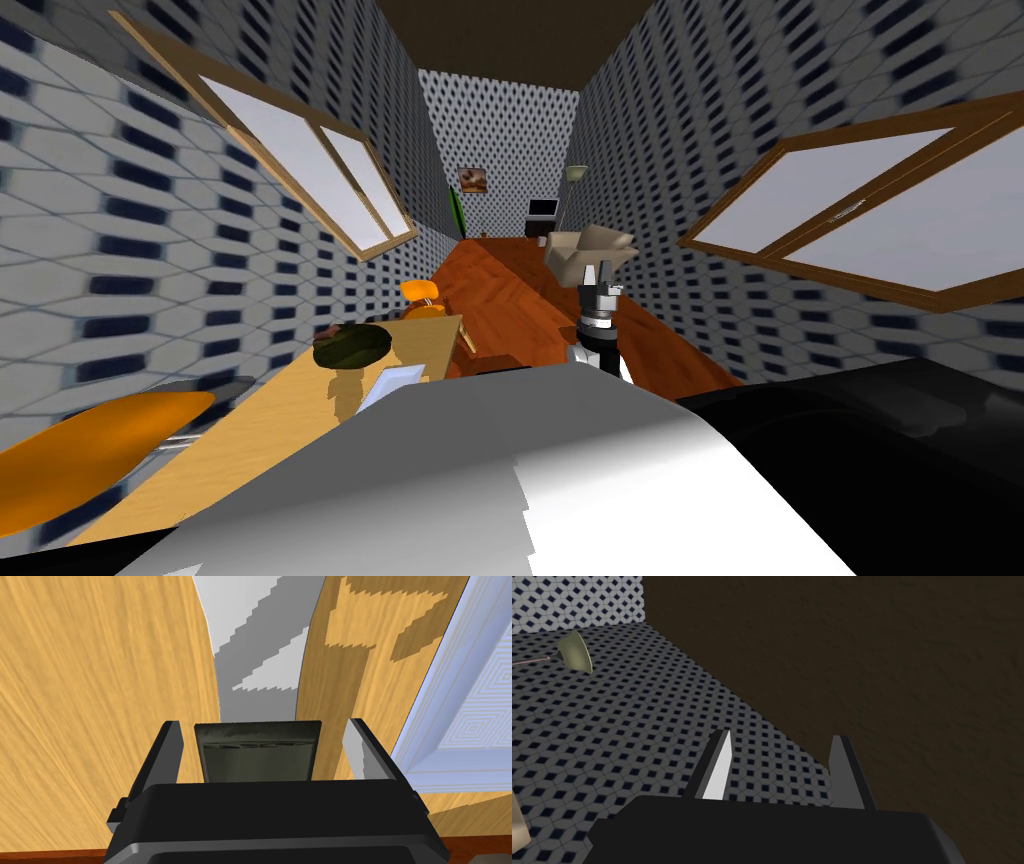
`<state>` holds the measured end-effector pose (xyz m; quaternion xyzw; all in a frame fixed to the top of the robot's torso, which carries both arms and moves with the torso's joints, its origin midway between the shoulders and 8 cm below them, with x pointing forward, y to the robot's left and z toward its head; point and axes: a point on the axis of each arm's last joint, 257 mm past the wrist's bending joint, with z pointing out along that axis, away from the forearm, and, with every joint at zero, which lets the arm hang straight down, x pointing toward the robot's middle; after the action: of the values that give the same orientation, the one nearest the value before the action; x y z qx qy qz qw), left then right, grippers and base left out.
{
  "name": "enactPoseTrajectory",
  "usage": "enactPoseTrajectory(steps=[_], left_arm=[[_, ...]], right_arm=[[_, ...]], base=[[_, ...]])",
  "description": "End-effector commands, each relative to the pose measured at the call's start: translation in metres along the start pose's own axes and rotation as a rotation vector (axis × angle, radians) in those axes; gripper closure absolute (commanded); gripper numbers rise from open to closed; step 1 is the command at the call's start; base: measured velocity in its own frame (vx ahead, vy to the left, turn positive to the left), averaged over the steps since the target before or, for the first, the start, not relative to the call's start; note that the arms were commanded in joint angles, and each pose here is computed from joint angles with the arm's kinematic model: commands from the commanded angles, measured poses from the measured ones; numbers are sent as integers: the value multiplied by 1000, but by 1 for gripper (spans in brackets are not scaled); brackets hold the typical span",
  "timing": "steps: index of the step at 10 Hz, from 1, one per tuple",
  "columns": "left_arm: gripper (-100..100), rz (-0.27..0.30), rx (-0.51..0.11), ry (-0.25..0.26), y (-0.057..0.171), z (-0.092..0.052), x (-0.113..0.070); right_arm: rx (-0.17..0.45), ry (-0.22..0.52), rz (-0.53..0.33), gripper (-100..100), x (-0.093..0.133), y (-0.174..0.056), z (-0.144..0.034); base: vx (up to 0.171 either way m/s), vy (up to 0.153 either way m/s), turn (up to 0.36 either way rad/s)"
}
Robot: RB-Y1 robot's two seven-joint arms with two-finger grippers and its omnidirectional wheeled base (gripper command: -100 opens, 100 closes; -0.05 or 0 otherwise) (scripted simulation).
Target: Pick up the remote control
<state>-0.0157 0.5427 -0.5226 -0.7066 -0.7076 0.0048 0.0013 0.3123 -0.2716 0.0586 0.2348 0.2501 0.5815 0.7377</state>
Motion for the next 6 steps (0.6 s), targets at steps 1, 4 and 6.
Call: enactPoseTrajectory(steps=[1,4,6], left_arm=[[-100,19,9,17,-7,0,8],[-100,4,0,17,-8,9,2],[-100,-3,-3,19,-10,16,-2]], right_arm=[[0,0,0,0,0,0,0],[0,0,0,0,0,0,0],[0,0,0,0,0,0,0]], base=[[7,61,-65],[-3,15,-26],[-15,21,-53]])
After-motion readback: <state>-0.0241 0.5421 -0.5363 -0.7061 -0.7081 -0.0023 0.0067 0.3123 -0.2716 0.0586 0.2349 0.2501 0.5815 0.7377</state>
